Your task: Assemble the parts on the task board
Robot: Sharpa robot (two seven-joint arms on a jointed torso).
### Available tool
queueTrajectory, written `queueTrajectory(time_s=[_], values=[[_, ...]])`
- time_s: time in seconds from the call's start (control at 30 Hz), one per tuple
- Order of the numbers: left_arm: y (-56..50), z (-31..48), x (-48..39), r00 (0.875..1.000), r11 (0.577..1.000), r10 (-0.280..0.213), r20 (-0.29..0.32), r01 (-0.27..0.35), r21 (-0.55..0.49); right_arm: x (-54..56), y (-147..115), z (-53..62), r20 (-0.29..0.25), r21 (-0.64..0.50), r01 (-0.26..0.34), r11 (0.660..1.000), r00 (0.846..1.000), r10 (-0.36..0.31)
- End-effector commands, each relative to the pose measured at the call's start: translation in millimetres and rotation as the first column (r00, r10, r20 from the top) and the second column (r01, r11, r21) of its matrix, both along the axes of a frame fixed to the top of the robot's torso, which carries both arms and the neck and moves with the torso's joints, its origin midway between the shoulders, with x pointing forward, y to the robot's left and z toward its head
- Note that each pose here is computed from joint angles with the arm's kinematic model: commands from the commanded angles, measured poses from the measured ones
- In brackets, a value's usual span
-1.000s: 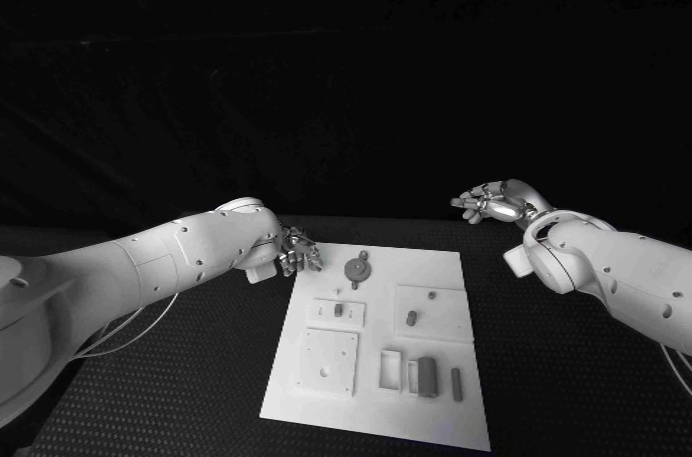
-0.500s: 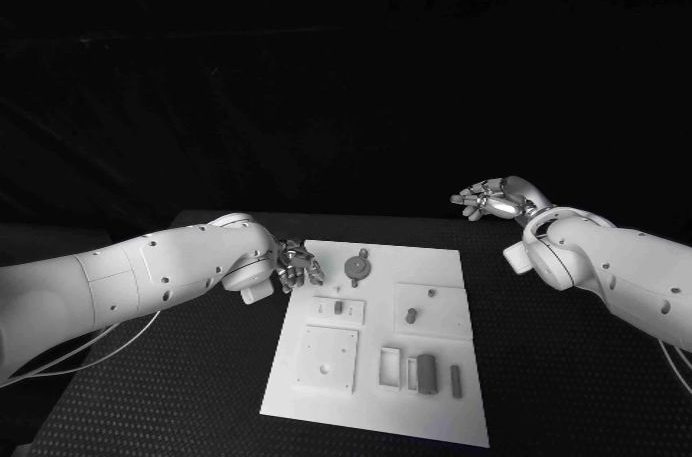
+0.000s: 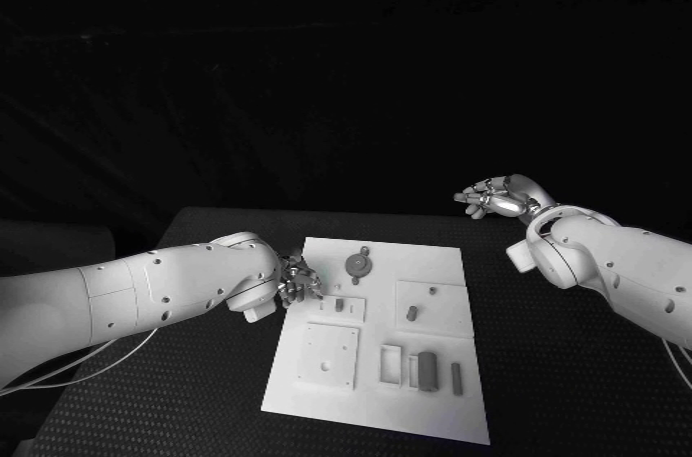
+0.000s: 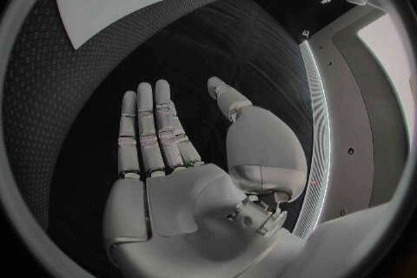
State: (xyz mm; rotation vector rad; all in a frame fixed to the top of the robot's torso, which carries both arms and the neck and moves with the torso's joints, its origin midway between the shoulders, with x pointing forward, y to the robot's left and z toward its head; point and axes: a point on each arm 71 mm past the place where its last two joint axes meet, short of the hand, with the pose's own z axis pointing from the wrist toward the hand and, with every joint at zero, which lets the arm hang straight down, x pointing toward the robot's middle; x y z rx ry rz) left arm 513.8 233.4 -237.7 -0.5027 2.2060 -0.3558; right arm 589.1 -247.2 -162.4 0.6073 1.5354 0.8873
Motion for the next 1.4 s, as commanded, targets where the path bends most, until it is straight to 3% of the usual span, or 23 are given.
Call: queueTrajectory(time_s=[0.03, 0.4, 1.4], values=[[-0.6, -3.5, -3.8, 1.000, 0.999, 0.017, 0.018, -0.017, 0.034, -0.4, 1.5, 0.2, -0.002, 0.002, -0.017, 1.000, 1.000, 0.017], [3.4, -10.7, -9.1, 1.000, 0.997, 0.001, 0.012, -0.002, 0.078, -0.7, -0.3, 0.5, 0.001, 0.001, -0.014, 1.000, 1.000, 0.014], [-10.4, -13.9, -11.5, 0.999, 0.997, -0.032, 0.005, 0.032, 0.067, -0.3, 5.1, -3.0, -0.039, 0.025, -0.062, 0.998, 0.997, 0.063]])
